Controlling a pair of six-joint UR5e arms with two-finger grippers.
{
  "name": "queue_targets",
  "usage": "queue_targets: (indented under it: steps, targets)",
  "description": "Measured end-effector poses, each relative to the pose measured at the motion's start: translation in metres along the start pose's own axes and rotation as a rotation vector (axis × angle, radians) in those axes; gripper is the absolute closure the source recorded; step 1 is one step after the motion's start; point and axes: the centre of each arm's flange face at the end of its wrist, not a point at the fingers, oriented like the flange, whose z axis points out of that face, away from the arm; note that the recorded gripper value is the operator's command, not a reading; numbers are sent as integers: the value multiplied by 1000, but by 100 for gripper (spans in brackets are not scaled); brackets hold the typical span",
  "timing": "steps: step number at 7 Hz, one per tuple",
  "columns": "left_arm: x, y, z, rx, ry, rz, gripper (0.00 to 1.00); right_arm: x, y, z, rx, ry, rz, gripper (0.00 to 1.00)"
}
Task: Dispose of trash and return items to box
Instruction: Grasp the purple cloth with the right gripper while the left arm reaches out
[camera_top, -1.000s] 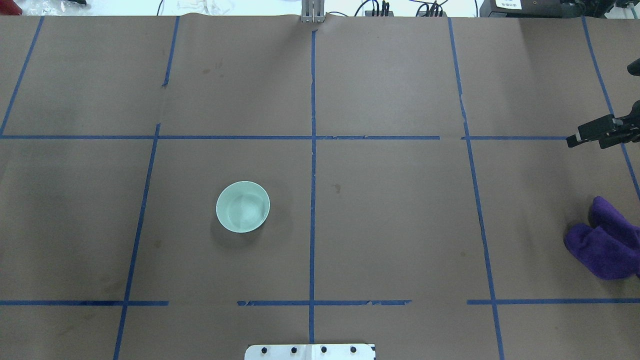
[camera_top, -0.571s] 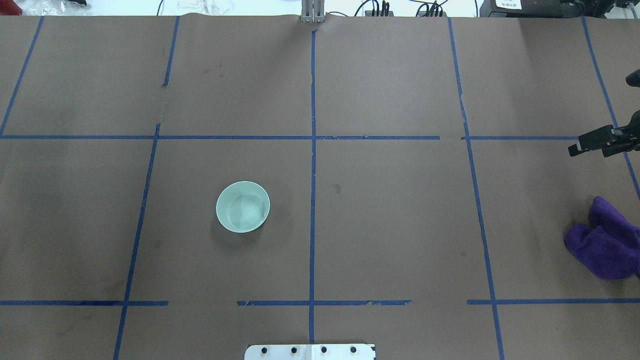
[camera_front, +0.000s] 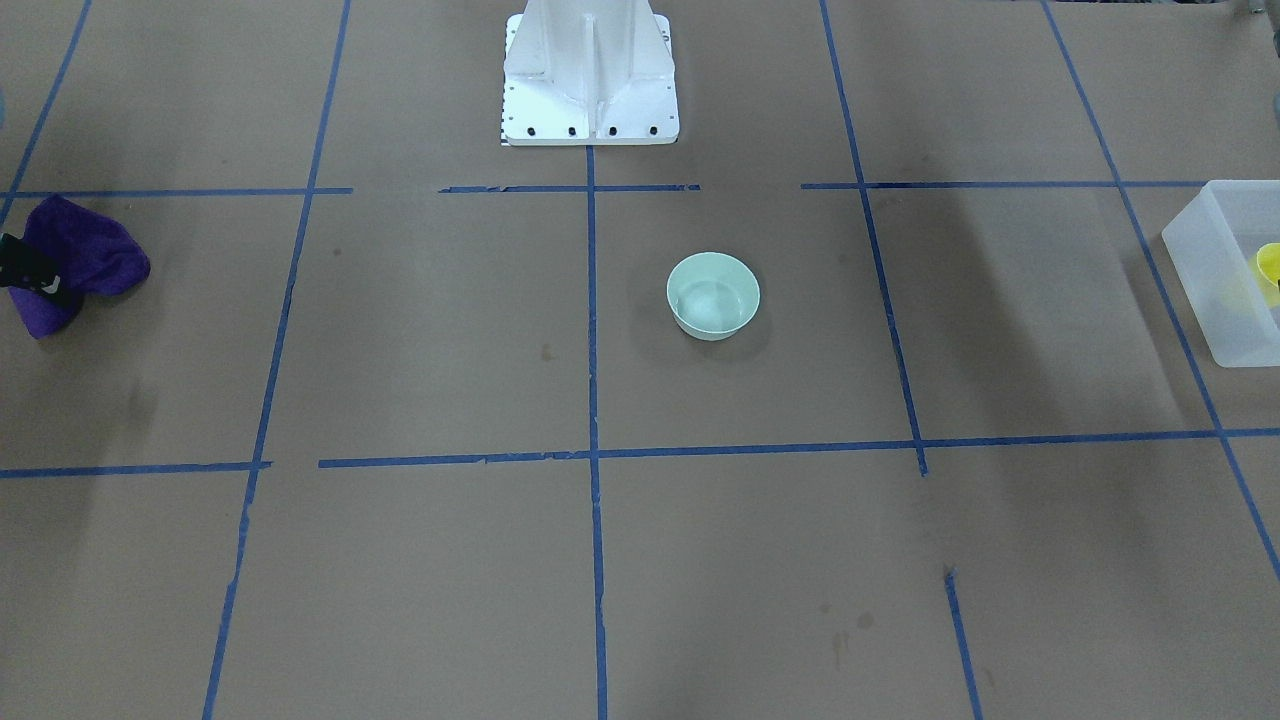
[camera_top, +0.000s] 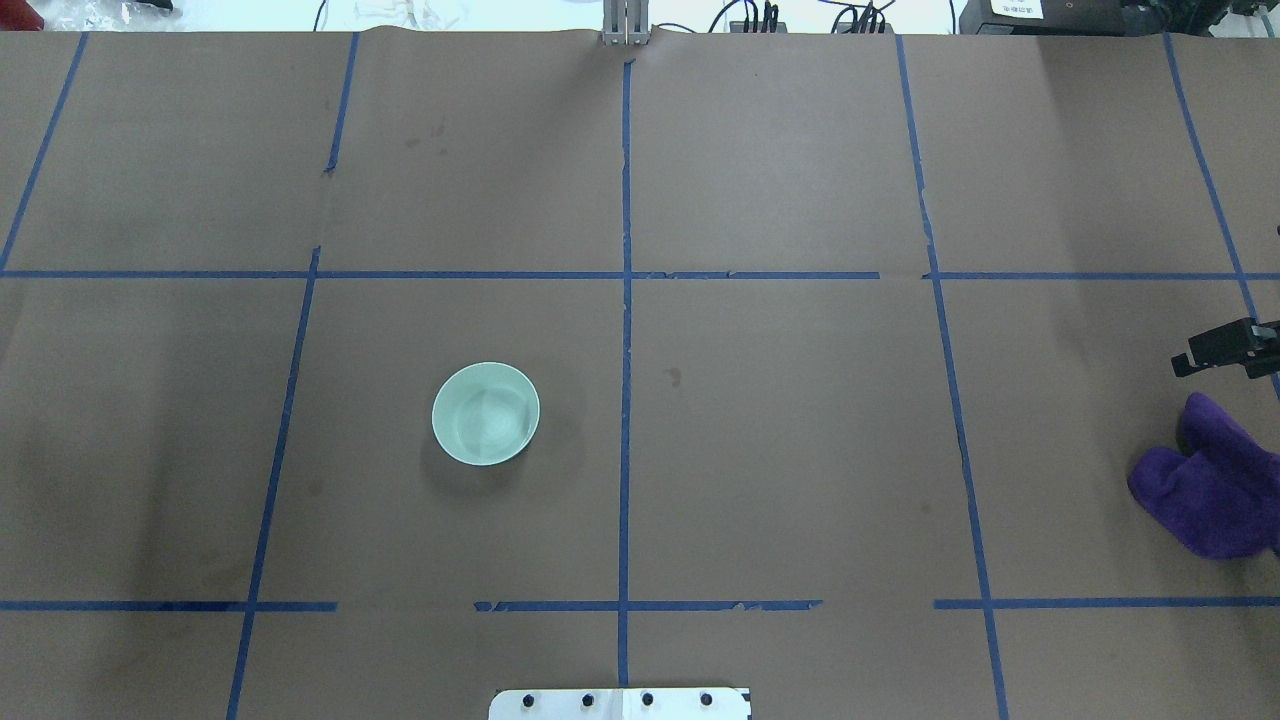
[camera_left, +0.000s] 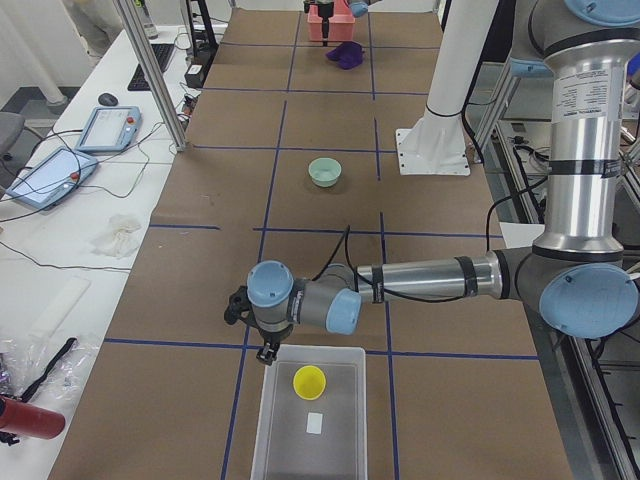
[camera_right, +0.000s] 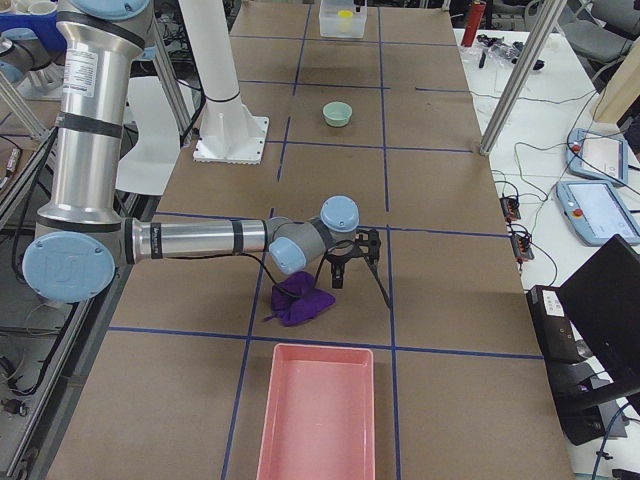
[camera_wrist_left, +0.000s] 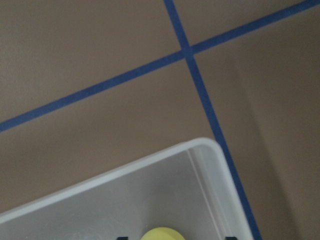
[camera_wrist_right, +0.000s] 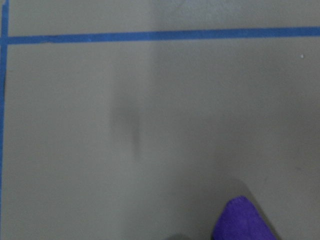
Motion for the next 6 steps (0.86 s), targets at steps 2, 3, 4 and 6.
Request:
queue_targets:
  steps: [2, 3, 4, 6]
  targets:
    - [67, -78, -69, 70, 4, -132, 23, 22, 40, -1, -41, 22, 56, 0]
    - [106, -106, -91, 101, 24, -190, 20, 30, 54, 3, -64, 32, 86, 0]
    - [159, -129, -98, 112, 60, -238, 20, 36, 63, 7, -84, 41, 106, 0]
    - [258, -152, -93, 95, 129, -312, 17, 36, 70, 14, -108, 48, 132, 0]
